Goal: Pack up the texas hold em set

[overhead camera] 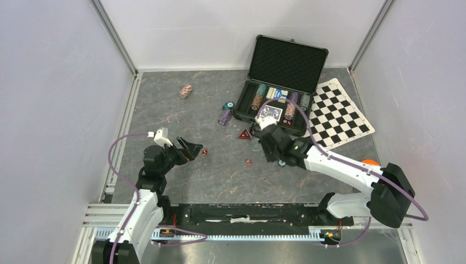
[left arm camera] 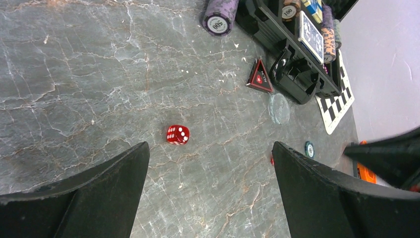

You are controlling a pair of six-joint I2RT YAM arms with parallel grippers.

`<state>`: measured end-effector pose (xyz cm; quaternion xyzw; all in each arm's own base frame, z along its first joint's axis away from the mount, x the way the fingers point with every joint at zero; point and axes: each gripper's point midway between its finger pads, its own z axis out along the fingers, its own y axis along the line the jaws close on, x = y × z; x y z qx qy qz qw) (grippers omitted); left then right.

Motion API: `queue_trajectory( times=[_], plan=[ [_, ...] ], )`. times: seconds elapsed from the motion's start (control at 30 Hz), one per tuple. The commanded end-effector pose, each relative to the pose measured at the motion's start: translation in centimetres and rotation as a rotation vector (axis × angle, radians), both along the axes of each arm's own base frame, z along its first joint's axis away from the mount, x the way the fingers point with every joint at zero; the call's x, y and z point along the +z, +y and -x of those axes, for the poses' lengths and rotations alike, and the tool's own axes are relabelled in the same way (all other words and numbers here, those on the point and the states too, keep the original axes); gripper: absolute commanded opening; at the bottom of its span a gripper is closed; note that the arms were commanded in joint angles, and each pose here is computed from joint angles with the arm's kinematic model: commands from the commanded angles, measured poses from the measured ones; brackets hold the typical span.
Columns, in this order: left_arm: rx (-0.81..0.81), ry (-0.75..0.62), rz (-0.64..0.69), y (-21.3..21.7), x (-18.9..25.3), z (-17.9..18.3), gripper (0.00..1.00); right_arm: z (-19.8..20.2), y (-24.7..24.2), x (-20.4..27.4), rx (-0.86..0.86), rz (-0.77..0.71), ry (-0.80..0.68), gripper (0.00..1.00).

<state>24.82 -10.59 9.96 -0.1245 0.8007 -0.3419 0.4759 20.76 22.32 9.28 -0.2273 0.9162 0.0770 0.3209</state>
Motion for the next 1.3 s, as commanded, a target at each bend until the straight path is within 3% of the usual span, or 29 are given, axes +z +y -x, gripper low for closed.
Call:
queue_trajectory(
  times=[0.0, 0.07, 0.2, 0.33, 0.5, 0.73, 0.97, 1.1, 1.27],
  plan=[
    [-0.020, -0.056, -0.020, -0.1, 1.4, -0.7, 1.00, -6.9, -3.8, 4.8, -0.140, 0.006, -0.152, 0.15],
    [-0.022, -0.049, -0.012, -0.2, 1.4, -0.8, 1.00, -8.2, -4.5, 5.1, -0.163, -0.012, -0.139, 0.15],
    [-0.024, -0.030, -0.018, -0.4, 1.6, -1.1, 1.00, -7.0, -1.3, 3.9, -0.005, -0.161, -0.060, 0.53],
    [-0.002, -0.003, -0.062, -1.2, 1.3, -1.7, 1.00, -5.2, 1.9, 2.2, 0.107, -0.188, -0.006, 0.62],
    [-0.008, -0.015, -0.173, -3.7, 2.1, -2.6, 1.00, -5.1, 5.1, 0.9, 0.148, -0.140, -0.002, 0.62],
    [0.001, 0.061, -0.203, -4.6, 1.6, -4.9, 1.00, -7.3, 7.9, -1.0, 0.138, -0.085, -0.005, 0.59],
    [0.046, 0.051, -0.231, -4.4, 2.8, -7.2, 1.00, -10.2, 9.2, -2.1, 0.072, -0.045, -0.035, 0.56],
    [0.162, 0.004, -0.232, -2.5, 4.9, -7.5, 1.00, -10.9, 10.0, -3.1, 0.066, -0.031, -0.017, 0.53],
    [0.436, -0.107, -0.220, 2.9, 9.8, -6.3, 1.00, -11.1, 9.8, -4.5, 0.048, -0.006, 0.000, 0.49]
  ],
)
